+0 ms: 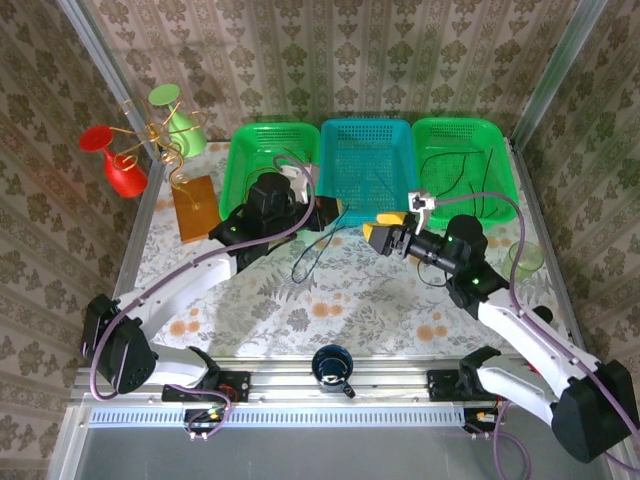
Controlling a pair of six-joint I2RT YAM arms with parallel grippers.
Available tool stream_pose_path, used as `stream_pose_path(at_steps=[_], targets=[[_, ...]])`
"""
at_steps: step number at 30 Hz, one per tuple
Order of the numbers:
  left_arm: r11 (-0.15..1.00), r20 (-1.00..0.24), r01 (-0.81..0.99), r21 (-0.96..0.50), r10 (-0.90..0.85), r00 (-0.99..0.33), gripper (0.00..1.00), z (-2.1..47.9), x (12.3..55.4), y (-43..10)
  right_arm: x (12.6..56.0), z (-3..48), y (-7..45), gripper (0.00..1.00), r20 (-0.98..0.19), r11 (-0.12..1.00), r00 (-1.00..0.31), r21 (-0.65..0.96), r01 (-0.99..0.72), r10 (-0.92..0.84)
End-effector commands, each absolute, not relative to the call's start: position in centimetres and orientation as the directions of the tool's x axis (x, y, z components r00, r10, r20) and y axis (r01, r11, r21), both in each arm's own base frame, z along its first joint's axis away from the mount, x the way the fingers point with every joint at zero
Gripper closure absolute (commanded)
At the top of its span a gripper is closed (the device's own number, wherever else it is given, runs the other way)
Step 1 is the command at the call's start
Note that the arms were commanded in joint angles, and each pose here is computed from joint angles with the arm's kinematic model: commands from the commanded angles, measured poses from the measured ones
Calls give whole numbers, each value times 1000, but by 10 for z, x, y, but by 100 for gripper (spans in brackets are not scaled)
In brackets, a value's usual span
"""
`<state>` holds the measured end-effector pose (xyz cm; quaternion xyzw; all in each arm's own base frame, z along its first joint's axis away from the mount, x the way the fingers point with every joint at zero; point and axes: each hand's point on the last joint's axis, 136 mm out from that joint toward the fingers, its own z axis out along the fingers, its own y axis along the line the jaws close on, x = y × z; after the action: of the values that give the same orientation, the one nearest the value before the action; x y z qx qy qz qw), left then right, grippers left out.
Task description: Untangle the cables
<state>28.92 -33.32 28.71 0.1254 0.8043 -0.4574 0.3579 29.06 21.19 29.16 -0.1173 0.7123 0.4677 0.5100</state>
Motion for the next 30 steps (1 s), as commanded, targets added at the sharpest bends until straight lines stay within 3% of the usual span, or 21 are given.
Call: stream_pose_path(at_steps=[1,7,24,30], targets=[[488,-687,542,-684,-183,-703,100,307,286,-334,302,331,215,31,-830,494,-390,553,-671,399],[480,-682,539,-692,-188,-707,100,307,285,-334,308,337,234,32,-793,406,-451,601,-688,409],[479,-684,546,-687,-172,-709,100,305,282,-335,331,307,247,46,-762,451,-520,647,-615,386],[479,-683,546,-687,-171,-710,100,305,280,-335,335,303,251,62,-760,445,-524,649,-617,383]])
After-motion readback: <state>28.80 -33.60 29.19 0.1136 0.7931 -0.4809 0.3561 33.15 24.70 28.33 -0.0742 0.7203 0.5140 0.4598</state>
